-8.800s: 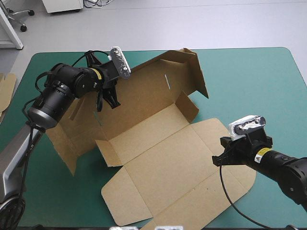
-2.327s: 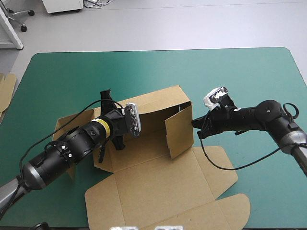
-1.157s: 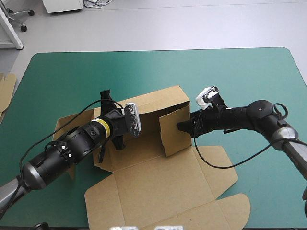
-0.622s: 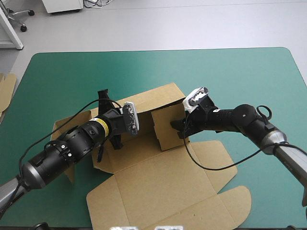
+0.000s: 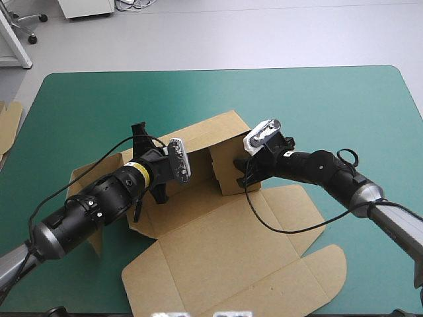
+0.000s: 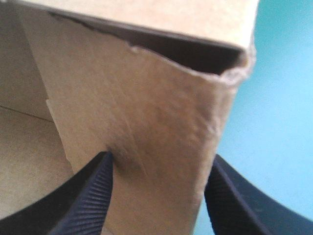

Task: Fold the box

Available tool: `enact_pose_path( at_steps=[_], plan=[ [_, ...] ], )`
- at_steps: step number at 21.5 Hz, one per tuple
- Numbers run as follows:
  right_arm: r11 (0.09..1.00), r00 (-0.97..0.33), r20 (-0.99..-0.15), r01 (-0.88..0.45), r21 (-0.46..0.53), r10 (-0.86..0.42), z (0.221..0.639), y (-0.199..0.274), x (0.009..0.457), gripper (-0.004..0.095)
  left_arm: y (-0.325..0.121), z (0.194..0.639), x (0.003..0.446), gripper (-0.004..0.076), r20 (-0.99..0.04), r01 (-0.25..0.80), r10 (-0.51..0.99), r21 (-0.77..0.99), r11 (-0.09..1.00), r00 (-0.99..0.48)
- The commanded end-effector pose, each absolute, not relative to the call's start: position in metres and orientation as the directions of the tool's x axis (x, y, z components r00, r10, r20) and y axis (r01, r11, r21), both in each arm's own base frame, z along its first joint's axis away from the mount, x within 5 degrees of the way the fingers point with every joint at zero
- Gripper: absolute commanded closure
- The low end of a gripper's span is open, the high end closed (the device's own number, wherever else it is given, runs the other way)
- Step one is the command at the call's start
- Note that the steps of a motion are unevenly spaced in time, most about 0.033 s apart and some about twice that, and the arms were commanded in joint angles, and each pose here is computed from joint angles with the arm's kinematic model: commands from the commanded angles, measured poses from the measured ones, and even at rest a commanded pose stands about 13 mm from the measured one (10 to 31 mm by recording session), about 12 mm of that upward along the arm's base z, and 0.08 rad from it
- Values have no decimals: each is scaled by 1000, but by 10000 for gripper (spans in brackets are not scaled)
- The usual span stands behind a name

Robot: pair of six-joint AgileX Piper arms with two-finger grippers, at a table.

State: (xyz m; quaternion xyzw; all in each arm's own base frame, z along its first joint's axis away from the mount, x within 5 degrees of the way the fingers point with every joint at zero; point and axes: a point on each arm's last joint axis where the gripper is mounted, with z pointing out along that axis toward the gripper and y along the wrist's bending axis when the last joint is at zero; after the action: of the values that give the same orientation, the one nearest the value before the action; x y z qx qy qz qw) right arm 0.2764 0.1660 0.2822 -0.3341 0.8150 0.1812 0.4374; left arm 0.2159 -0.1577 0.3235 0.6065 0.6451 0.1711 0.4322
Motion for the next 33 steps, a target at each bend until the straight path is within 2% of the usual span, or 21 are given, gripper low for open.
enact_pose_path(
  at_steps=[1, 13, 20, 24, 29, 32, 33],
  plan=[
    [742, -332, -877, -669, -41, -347, 301, 165, 280, 410, -161, 321, 210, 738, -417, 676, 907, 685, 273, 56],
    [814, -286, -911, -575, -84, -296, 307, 159, 289, 410, -163, 322, 211, 738, -444, 672, 894, 679, 296, 55],
    [821, -295, -918, -569, -53, -264, 308, 163, 288, 411, -167, 314, 215, 738, -432, 686, 901, 668, 289, 41],
    [804, -212, -916, -570, -168, -342, 297, 188, 287, 420, -167, 315, 216, 738, -424, 676, 904, 680, 283, 48],
    [821, -217, -918, -546, -169, -333, 293, 189, 291, 694, -167, 315, 216, 738, -425, 675, 904, 681, 284, 48],
    [815, -224, -916, -557, -161, -334, 292, 190, 290, 940, -167, 315, 216, 738, -423, 674, 905, 682, 283, 49],
    [814, -229, -915, -560, -154, -331, 292, 190, 290, 938, -167, 315, 216, 738, -423, 674, 905, 682, 283, 49]
  ],
)
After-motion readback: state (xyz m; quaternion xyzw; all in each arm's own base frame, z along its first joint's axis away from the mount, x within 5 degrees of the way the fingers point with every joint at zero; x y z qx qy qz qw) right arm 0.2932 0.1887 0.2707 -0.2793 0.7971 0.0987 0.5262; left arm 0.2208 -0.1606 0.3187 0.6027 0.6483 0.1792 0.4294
